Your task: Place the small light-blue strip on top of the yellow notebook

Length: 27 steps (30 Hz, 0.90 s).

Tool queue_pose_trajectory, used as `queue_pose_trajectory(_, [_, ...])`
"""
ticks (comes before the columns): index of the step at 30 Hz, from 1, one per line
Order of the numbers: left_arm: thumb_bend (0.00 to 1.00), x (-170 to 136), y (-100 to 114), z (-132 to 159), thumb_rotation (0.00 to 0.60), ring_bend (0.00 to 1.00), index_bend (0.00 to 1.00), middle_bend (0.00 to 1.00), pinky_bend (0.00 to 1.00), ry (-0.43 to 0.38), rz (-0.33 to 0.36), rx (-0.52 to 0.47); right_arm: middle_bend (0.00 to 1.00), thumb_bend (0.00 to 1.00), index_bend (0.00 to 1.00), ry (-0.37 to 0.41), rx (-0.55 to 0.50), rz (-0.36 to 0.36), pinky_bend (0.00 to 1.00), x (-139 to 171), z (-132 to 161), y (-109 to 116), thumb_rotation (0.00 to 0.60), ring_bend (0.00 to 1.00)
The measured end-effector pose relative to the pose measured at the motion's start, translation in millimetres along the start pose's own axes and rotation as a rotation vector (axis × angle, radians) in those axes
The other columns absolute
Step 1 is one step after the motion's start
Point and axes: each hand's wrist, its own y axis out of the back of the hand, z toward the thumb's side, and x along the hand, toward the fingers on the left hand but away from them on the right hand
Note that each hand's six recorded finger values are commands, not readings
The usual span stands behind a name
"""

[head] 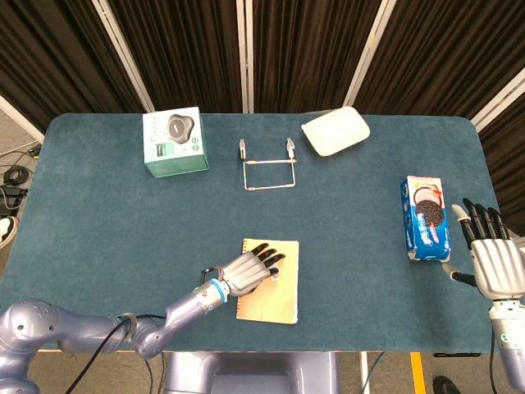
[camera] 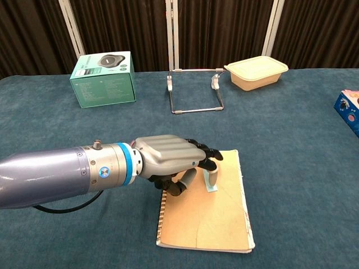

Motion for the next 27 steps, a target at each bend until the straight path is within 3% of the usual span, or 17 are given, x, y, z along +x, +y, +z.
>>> queue_pose_trajectory(27, [1.00,-6.8,-15.0,-5.5,0.600,0.00,0.29,0.00,0.00,0.015,-0.026,-0.023,0.00,0.00,0.00,0.003,-0.004,-0.006,0.00,0.0,0.5,1.6,0.600,0.00])
